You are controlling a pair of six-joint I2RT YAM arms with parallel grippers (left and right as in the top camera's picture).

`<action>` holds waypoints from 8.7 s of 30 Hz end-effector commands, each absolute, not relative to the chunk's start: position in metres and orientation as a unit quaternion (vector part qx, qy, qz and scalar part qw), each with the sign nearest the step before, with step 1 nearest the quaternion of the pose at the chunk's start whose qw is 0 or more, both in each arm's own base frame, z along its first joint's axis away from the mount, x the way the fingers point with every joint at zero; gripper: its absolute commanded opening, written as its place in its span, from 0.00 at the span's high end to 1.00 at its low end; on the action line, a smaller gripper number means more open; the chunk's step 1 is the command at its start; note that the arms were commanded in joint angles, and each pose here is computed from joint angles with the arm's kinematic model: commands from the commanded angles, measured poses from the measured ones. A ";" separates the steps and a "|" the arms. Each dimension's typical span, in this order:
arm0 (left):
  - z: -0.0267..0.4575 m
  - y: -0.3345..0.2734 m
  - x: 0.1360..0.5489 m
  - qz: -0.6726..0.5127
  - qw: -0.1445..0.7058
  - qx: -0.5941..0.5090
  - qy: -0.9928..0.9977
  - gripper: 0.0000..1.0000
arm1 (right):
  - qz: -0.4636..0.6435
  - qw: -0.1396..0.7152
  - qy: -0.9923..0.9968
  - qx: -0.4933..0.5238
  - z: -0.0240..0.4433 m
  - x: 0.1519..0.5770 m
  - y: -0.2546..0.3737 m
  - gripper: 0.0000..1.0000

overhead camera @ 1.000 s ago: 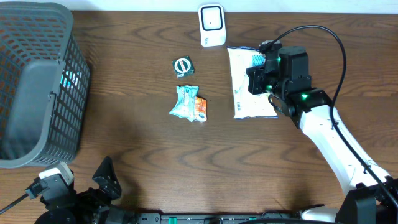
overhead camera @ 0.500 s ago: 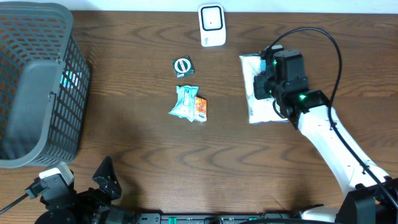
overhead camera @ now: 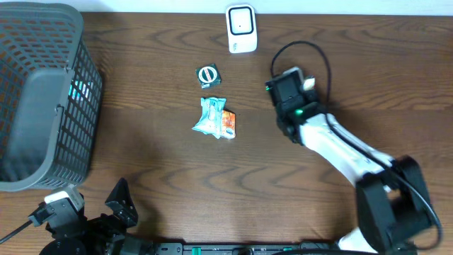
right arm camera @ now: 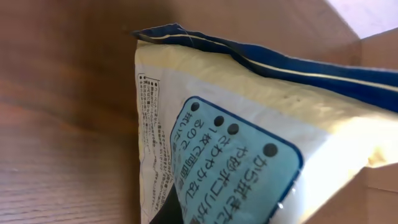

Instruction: Scan the item barcode

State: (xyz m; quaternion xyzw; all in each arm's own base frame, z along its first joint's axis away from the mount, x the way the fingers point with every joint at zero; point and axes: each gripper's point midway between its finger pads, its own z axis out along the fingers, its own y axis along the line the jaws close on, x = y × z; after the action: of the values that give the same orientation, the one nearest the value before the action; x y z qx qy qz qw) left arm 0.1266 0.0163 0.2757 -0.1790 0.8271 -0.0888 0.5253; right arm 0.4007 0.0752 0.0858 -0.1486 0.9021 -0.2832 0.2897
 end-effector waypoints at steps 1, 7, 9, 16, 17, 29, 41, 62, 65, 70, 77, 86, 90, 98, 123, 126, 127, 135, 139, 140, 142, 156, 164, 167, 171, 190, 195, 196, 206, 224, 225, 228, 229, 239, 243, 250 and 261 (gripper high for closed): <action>0.275 0.020 0.127 -0.083 0.526 -0.189 0.825 0.02 | -0.318 0.280 0.889 -0.177 0.076 0.396 0.088 0.97; 0.275 0.020 0.127 -0.083 0.526 -0.189 0.825 0.03 | -0.269 0.326 0.888 -0.181 0.087 0.381 0.146 0.30; 0.275 0.020 0.127 -0.083 0.526 -0.189 0.825 0.02 | -0.245 0.340 0.891 -0.177 0.099 0.377 0.163 0.25; 0.275 0.020 0.127 -0.083 0.526 -0.189 0.825 0.02 | -0.107 0.304 0.932 -0.168 0.136 0.380 0.188 0.21; 0.275 0.020 0.127 -0.083 0.526 -0.189 0.825 0.02 | -0.088 0.291 0.939 -0.163 0.137 0.381 0.184 0.20; 0.275 0.020 0.127 -0.083 0.526 -0.189 0.825 0.02 | 0.078 0.102 0.986 -0.104 0.066 0.352 0.140 0.09; 0.275 0.020 0.127 -0.083 0.526 -0.189 0.825 0.02 | 0.022 0.019 0.995 -0.097 -0.024 0.333 0.131 0.36; 0.275 0.020 0.127 -0.083 0.526 -0.189 0.825 0.03 | 0.127 0.382 0.912 -0.077 0.157 0.501 0.196 0.99; 0.275 0.020 0.127 -0.083 0.526 -0.189 0.825 0.02 | 0.140 0.472 0.868 -0.068 0.191 0.534 0.203 0.99; 0.275 0.020 0.127 -0.083 0.526 -0.189 0.825 0.02 | 0.145 0.588 0.795 -0.038 0.230 0.574 0.204 0.99; 0.275 0.020 0.127 -0.083 0.526 -0.189 0.825 0.02 | 0.192 0.657 0.729 -0.003 0.249 0.616 0.218 0.99; 0.275 0.020 0.127 -0.083 0.526 -0.189 0.825 0.02 | 0.177 0.666 0.725 0.005 0.236 0.689 0.236 0.99; 0.275 0.020 0.127 -0.083 0.526 -0.189 0.825 0.02 | 0.172 0.651 0.739 0.004 0.209 0.696 0.238 0.99; 0.275 0.020 0.127 -0.083 0.526 -0.189 0.825 0.02 | 0.169 0.654 0.737 0.008 0.218 0.697 0.229 0.99; 0.275 0.020 0.127 -0.083 0.526 -0.189 0.825 0.02 | -0.177 0.314 0.931 0.060 0.189 0.564 -0.168 0.95; 0.275 0.020 0.127 -0.083 0.526 -0.189 0.825 0.02 | -0.181 0.293 0.932 0.115 0.179 0.543 -0.217 0.01; 0.275 0.020 0.127 -0.083 0.526 -0.189 0.825 0.02 | -0.179 0.283 0.931 0.145 0.174 0.532 -0.236 0.01; 0.275 0.020 0.127 -0.083 0.526 -0.189 0.825 0.02 | 0.028 0.290 0.949 0.118 0.161 0.533 -0.186 0.01; 0.275 0.020 0.127 -0.083 0.526 -0.189 0.825 0.02 | 0.230 0.304 0.921 0.073 0.181 0.545 -0.102 0.01; 0.275 0.020 0.127 -0.083 0.526 -0.189 0.825 0.02 | 0.268 0.299 0.913 0.067 0.186 0.544 -0.084 0.01; 0.275 0.020 0.127 -0.083 0.526 -0.189 0.825 0.02 | 0.333 0.277 0.900 0.050 0.193 0.539 -0.045 0.01; 0.275 0.020 0.127 -0.083 0.526 -0.189 0.825 0.02 | 0.230 0.021 0.970 -0.082 0.121 0.440 0.141 0.01; 0.275 0.020 0.127 -0.083 0.526 -0.189 0.825 0.02 | 0.150 0.005 0.972 -0.182 0.097 0.406 0.213 0.01; 0.275 0.020 0.127 -0.083 0.526 -0.189 0.825 0.02 | 0.135 0.012 0.972 -0.194 0.095 0.400 0.232 0.01; 0.275 0.020 0.127 -0.083 0.526 -0.189 0.825 0.02 | 0.128 0.019 0.969 -0.210 0.092 0.394 0.251 0.01; 0.275 0.020 0.127 -0.083 0.526 -0.189 0.825 0.02 | 0.126 0.005 0.979 -0.161 0.050 0.385 0.259 0.01; 0.275 0.020 0.127 -0.083 0.526 -0.189 0.825 0.02 | 0.124 -0.007 0.983 -0.138 0.040 0.380 0.255 0.01; 0.275 0.020 0.127 -0.083 0.526 -0.189 0.825 0.02 | 0.125 -0.007 0.983 -0.136 0.040 0.380 0.256 0.01; 0.275 0.020 0.127 -0.083 0.526 -0.189 0.825 0.02 | 0.127 -0.013 0.983 -0.136 0.040 0.376 0.258 0.18; 0.275 0.020 0.127 -0.083 0.526 -0.189 0.825 0.02 | 0.135 0.002 0.983 -0.128 0.039 0.367 0.294 0.53; 0.275 0.020 0.127 -0.083 0.526 -0.189 0.825 0.02 | 0.130 0.004 0.983 -0.131 0.038 0.366 0.294 0.55; 0.275 0.020 0.127 -0.083 0.526 -0.189 0.825 0.02 | 0.093 0.015 0.986 -0.137 0.031 0.365 0.289 0.58; 0.275 0.020 0.127 -0.083 0.526 -0.189 0.825 0.02 | 0.079 0.018 0.988 -0.135 0.029 0.365 0.285 0.59; 0.275 0.020 0.127 -0.083 0.526 -0.189 0.825 0.02 | -0.045 0.033 0.995 -0.086 0.016 0.369 0.237 0.67; 0.275 0.020 0.127 -0.083 0.526 -0.189 0.825 0.02 | -0.049 0.016 0.995 -0.083 0.023 0.365 0.228 0.65; 0.275 0.020 0.127 -0.083 0.526 -0.189 0.825 0.02 | -0.055 -0.003 0.989 -0.137 0.029 0.355 0.225 0.68; 0.275 0.020 0.127 -0.083 0.526 -0.189 0.825 0.02 | -0.027 -0.010 0.985 -0.173 0.028 0.358 0.227 0.99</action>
State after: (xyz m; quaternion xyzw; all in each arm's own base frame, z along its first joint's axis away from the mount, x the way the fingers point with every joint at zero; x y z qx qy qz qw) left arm 0.1266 0.0163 0.2757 -0.1790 0.8272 -0.0887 0.5252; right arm 0.3506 0.2243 0.0228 -0.1522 0.9870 -0.0492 -0.0150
